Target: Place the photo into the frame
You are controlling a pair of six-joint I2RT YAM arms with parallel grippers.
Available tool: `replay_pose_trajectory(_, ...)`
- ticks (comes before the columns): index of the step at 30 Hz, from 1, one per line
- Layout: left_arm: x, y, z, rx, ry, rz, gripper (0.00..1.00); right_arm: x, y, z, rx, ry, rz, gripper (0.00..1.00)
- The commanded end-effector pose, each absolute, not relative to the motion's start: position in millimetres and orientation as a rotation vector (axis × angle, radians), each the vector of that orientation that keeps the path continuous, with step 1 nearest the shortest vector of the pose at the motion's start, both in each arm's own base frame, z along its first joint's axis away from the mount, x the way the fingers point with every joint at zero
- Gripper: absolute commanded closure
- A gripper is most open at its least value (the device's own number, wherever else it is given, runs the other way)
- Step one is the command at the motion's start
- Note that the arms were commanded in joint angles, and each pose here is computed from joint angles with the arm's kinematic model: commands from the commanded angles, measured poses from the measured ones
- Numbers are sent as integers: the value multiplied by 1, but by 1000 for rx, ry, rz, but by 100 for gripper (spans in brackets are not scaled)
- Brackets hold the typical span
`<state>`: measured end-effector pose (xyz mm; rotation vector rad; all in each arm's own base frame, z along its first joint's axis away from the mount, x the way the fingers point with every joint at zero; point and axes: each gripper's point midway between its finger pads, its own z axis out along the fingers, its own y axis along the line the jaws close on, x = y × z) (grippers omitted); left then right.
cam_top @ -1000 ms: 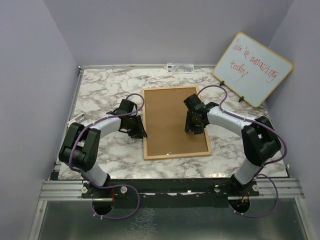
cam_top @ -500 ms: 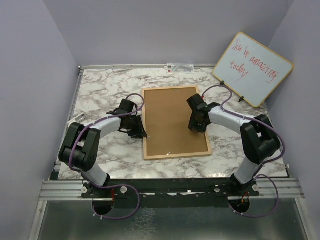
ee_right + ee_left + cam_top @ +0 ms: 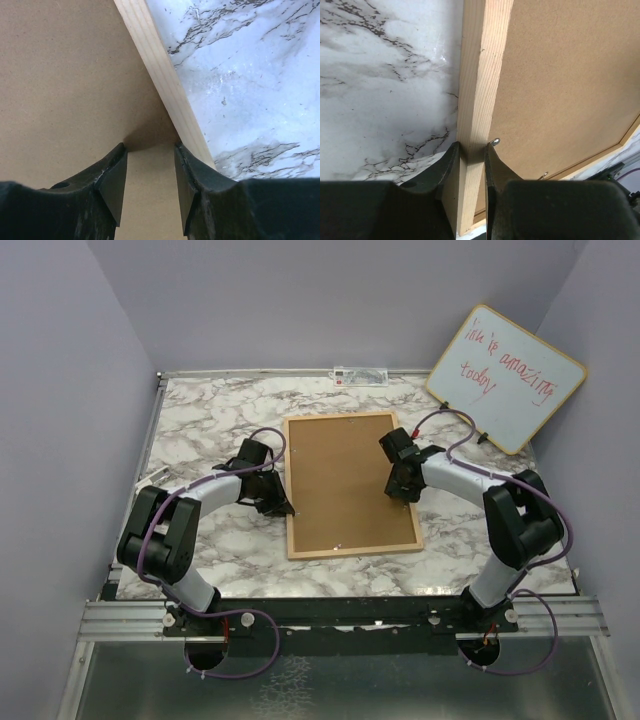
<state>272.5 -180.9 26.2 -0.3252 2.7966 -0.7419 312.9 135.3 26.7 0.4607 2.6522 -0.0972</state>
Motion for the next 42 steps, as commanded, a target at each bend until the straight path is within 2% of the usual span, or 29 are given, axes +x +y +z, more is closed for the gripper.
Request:
replay_pose_trajectory(1, 282, -160, 3, -530, 2763, -594, 100, 281, 97, 11, 482, 2721, -322, 58)
replay_pose_trajectory(19, 295, -155, 3, -822, 2680, -540, 100, 243, 114, 22, 359, 2908, -148, 61)
replay_pose_trajectory(30, 307, -169, 24, -593, 2677, -645, 98, 305, 126, 65, 368, 2730, -69, 56)
replay_pose_trajectory(33, 311, -167, 34, -506, 2668, -626, 86, 321, 124, 70, 403, 2696, -34, 55)
replay_pose_trajectory(37, 334, -160, 64, -358, 2602, -582, 48, 328, 142, 83, 358, 2655, 133, 51)
replay_pose_trajectory(39, 355, -161, 85, -278, 2546, -582, 35, 321, 151, 86, 337, 2656, 233, 47)
replay_pose_trajectory(42, 396, -167, 115, -167, 2459, -567, 22, 299, 172, 91, 271, 2675, 450, 38)
